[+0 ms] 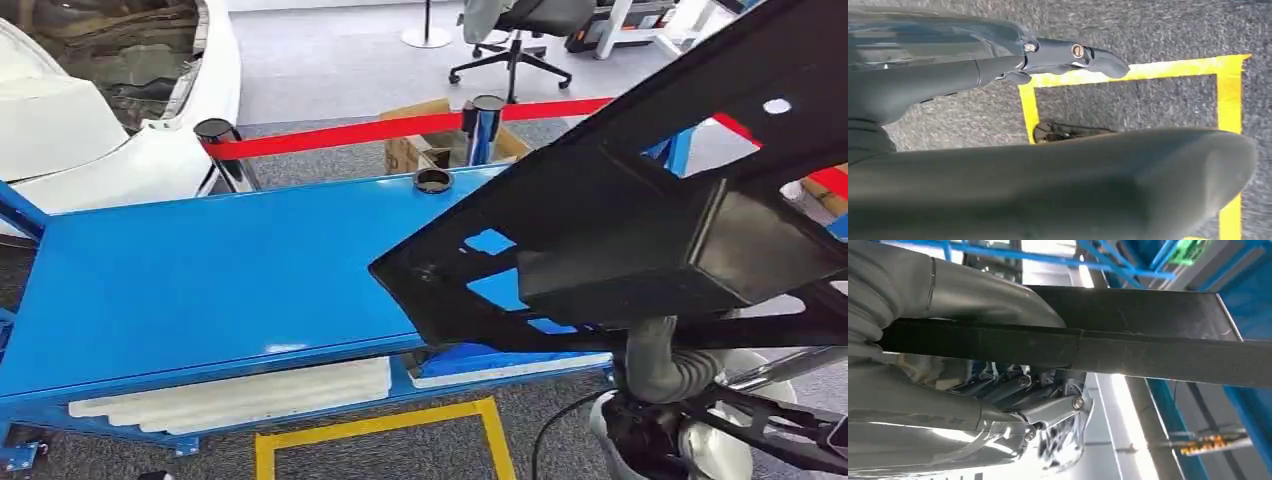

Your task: Take the parts from the cabinet and place them on the table.

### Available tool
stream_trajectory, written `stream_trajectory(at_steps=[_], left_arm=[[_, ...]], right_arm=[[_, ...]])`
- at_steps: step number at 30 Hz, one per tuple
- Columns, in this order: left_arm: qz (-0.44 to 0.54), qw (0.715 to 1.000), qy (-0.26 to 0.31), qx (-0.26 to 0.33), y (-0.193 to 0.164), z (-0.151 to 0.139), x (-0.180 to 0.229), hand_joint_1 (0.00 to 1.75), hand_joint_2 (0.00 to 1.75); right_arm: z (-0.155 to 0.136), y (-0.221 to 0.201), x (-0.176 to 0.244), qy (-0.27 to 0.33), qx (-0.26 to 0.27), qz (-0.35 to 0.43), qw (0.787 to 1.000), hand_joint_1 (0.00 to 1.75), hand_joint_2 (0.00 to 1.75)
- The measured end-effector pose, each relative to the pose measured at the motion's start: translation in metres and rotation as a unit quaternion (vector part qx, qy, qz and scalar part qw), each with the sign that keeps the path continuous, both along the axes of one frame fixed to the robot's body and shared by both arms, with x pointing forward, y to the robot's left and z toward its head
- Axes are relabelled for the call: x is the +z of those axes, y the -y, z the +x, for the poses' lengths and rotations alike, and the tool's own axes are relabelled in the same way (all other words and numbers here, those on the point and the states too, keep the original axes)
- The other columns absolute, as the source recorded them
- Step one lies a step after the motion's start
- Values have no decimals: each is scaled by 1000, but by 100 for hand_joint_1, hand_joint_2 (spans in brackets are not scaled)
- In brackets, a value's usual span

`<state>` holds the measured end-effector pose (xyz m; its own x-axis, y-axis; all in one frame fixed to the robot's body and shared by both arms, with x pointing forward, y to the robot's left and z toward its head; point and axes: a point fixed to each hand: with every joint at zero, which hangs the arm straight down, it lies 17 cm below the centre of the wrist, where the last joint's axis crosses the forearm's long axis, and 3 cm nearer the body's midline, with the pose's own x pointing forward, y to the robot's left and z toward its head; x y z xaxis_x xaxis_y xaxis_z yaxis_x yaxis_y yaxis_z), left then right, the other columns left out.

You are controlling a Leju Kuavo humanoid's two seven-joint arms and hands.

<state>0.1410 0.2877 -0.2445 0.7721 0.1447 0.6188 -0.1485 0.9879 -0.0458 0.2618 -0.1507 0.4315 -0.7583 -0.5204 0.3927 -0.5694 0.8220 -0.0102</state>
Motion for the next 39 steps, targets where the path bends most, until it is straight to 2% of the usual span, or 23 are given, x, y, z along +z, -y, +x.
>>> stream_trajectory(at_steps=[5, 10, 39], left_arm=[[-7, 1000, -11, 10, 0, -2, -2, 0, 175], [-7, 1000, -17, 21, -3, -4, -3, 0, 175], [-4, 998, -56, 41, -11, -21, -12, 0, 175]], right_arm=[[2, -14, -2, -9, 56, -23, 998, 175, 175], [9, -23, -5, -13, 68, -43, 997, 175, 175], [18, -23, -5, -29, 67, -38, 997, 175, 175]])
